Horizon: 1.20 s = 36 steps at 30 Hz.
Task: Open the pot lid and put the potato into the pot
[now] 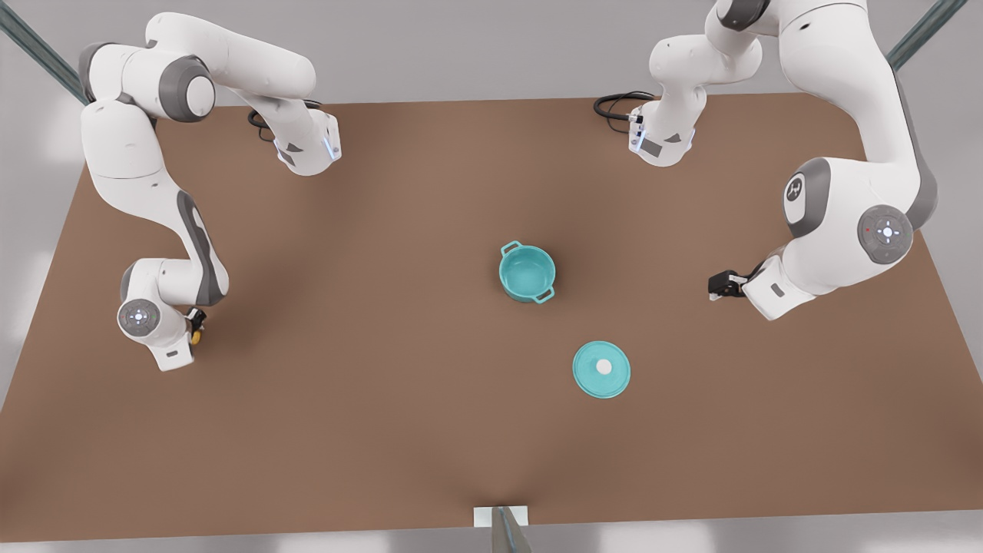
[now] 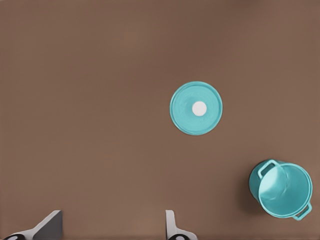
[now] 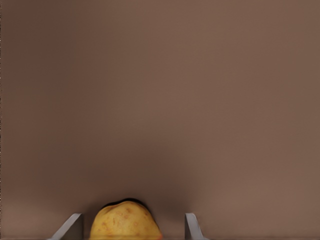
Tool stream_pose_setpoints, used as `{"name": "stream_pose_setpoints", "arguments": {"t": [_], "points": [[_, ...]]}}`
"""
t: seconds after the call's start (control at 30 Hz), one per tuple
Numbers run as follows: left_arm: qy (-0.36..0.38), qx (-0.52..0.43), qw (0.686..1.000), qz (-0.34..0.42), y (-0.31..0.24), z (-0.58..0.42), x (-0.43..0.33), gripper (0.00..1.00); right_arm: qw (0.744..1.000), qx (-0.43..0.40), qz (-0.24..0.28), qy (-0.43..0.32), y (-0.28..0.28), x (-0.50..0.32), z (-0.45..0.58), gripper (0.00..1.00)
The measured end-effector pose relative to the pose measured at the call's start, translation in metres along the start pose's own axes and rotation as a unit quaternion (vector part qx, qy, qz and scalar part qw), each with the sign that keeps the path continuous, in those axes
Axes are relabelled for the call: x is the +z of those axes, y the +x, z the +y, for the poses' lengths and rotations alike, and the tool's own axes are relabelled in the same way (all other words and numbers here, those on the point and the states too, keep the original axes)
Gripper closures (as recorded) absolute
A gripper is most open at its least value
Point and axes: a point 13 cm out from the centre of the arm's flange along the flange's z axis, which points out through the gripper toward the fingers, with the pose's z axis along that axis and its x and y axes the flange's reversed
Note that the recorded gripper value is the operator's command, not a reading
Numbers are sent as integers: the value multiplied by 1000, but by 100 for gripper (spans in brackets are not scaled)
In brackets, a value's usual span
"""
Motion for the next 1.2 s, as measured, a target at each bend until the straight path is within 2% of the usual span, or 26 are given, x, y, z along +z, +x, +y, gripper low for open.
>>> {"name": "stream_pose_setpoints", "arguments": {"t": [0.13,0.27,0.33,0.37,0.7,1.0,1.2], "points": [[0,5,1000,1,0,0,1,0,1000,1,0,-4,6,3,2,20],[0,9,1000,1,0,0,1,0,1000,-2,-1,-5,6,3,3,33],[0,10,1000,1,0,0,1,0,1000,-4,-1,-6,6,2,3,44],[0,11,1000,1,0,0,1,0,1000,-6,-1,-6,5,2,3,45],[1,16,1000,3,-1,1,4,0,1000,-18,-12,2,-10,-50,-2,47],[2,19,1000,7,1,0,7,0,999,-26,-13,-16,-15,-55,8,47],[2,20,1000,8,2,0,8,0,998,-56,-38,-14,-68,-99,18,47]]}}
